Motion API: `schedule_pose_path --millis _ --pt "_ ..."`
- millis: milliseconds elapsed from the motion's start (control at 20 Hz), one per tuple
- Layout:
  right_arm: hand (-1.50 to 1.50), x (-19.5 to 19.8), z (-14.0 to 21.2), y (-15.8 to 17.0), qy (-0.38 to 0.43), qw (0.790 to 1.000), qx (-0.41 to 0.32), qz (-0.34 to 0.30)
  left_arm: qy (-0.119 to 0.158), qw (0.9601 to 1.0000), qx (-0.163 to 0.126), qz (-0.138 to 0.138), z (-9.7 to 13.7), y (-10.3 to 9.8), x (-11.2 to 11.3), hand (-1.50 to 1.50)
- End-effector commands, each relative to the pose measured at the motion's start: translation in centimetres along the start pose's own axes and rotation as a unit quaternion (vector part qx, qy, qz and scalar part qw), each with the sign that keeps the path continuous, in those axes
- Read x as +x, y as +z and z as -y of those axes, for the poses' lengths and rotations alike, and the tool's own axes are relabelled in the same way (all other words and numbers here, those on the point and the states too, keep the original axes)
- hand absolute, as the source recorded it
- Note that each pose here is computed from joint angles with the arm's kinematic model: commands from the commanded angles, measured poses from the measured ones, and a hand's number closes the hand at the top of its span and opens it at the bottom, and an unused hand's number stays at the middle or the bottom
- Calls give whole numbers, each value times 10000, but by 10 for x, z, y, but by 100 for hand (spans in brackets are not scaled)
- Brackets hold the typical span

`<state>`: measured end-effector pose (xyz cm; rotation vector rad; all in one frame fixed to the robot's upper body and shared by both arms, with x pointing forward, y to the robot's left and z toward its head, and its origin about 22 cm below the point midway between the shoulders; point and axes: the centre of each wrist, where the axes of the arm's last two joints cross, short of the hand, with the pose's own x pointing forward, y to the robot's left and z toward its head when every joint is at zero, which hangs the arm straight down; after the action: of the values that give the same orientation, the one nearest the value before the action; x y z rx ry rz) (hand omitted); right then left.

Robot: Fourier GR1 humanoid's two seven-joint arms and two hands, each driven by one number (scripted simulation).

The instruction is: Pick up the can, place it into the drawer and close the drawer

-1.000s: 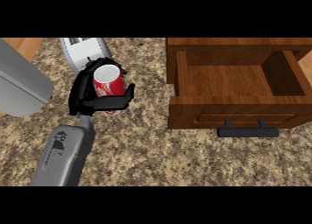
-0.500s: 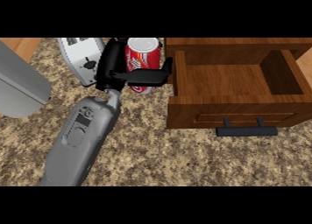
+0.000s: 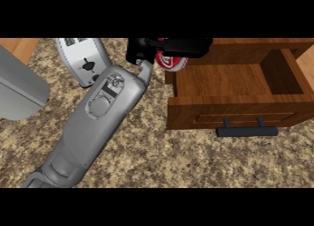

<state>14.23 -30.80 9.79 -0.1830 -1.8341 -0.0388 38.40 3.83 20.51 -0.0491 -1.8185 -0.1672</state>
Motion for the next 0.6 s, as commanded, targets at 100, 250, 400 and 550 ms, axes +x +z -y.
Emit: schedule_pose_path --millis 100,250,400,550 --pt "-150 0 4 4 85 10000 4 4 -168 9998 -29 -63 14 -31 31 150" --pt "-150 -1 -6 -8 23 10000 32 48 -200 9997 -81 -92 30 -31 33 150" --pt "-150 17 -11 -6 -19 9998 195 39 -346 9992 68 -175 52 -31 41 150" --pt "-150 6 4 -12 -20 9999 121 56 -338 9993 19 -186 43 -42 25 150"
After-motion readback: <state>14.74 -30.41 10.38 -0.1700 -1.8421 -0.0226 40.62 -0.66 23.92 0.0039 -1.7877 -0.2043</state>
